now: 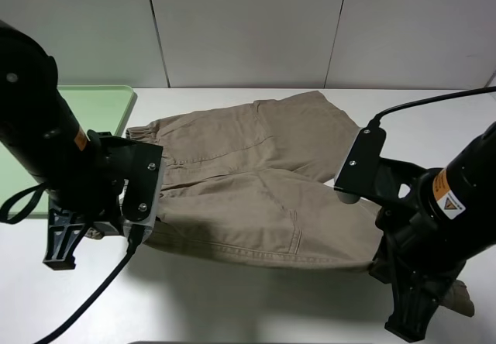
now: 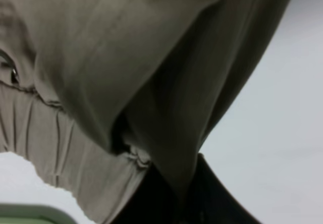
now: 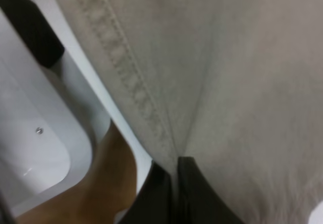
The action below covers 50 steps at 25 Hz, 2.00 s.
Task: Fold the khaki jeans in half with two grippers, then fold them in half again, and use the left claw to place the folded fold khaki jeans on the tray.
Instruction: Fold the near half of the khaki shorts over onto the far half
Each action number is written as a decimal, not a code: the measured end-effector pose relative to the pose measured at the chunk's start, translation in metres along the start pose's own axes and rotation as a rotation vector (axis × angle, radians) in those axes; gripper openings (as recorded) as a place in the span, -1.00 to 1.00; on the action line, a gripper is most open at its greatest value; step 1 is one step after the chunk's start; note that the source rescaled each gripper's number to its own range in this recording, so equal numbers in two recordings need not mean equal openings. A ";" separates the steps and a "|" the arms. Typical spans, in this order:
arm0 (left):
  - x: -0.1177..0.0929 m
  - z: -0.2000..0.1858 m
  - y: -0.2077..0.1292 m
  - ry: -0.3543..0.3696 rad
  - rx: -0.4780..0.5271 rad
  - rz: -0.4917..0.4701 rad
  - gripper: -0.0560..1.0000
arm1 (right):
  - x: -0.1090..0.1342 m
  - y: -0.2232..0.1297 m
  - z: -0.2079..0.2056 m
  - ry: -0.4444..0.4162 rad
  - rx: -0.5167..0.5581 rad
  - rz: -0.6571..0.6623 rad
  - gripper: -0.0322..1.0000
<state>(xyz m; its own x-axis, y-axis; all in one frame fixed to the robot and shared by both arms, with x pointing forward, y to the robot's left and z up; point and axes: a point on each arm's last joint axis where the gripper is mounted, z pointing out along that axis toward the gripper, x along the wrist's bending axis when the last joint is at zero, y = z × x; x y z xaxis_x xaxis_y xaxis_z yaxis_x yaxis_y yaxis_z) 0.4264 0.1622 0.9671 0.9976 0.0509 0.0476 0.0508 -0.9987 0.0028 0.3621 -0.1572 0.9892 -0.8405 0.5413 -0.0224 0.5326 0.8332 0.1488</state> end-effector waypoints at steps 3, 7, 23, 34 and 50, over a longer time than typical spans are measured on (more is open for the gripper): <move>-0.010 -0.009 0.000 -0.011 0.008 0.025 -0.87 | 0.001 0.003 -0.010 0.023 0.025 0.025 -0.94; -0.024 -0.019 0.001 -0.038 0.036 0.068 -0.87 | 0.002 0.009 -0.024 0.043 0.043 0.053 -0.94; -0.027 -0.027 0.004 0.021 -0.012 -0.048 -0.87 | -0.045 0.045 -0.063 -0.025 0.002 0.169 -0.94; 0.001 -0.028 -0.002 0.166 -0.128 -0.223 -0.89 | -0.109 0.108 -0.070 -0.130 -0.048 0.160 -0.94; 0.070 0.013 -0.049 0.249 -0.160 -0.543 -0.89 | -0.149 0.180 -0.014 -0.219 -0.159 0.088 -0.94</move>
<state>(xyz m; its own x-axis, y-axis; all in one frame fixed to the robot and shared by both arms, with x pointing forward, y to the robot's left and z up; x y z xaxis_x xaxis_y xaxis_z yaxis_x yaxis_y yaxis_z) 0.4942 0.2147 0.9570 0.7893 0.5697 0.2291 0.5212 -0.8188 0.2404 0.5816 -0.0890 1.0334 -0.7409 0.6370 -0.2128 0.5660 0.7628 0.3127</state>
